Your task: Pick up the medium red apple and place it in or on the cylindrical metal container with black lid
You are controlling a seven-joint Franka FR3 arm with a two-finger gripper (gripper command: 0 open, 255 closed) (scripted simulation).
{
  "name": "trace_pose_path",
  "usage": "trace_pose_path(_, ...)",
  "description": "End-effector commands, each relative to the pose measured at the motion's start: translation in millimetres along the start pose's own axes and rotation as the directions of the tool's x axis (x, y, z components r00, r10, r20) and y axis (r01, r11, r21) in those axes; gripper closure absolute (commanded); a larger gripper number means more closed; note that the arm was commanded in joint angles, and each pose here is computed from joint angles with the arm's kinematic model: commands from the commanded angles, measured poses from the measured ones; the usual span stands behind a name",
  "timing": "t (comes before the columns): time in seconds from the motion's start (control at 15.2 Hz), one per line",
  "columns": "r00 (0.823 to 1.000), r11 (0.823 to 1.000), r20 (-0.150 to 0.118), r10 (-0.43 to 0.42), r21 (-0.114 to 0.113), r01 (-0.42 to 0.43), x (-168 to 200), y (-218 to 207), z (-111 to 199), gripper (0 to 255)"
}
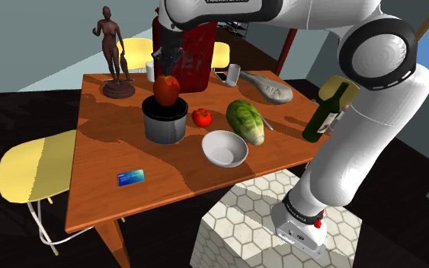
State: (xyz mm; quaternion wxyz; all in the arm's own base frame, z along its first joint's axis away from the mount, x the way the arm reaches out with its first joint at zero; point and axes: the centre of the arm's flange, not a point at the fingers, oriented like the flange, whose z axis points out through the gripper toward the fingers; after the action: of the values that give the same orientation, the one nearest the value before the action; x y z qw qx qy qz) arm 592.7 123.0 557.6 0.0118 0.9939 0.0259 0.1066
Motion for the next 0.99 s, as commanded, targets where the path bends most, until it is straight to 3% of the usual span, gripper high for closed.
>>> trace_pose_path(0.0,1.000,1.000,-0.001,0.000,0.000,0.000,0,-1,2,255)
trace_pose_path(0.33,1.000,1.000,-0.001,0.000,0.000,0.000,0,-1,2,255)
trace_pose_path(0.4,1.000,1.000,-0.001,0.000,0.000,0.000,0,-1,2,0)
trace_pose_path(0.73,1.000,1.000,-0.001,0.000,0.000,0.000,0,-1,2,0)
trace_pose_path(0.92,1.000,1.000,-0.001,0.000,0.000,0.000,0,-1,-37,0)
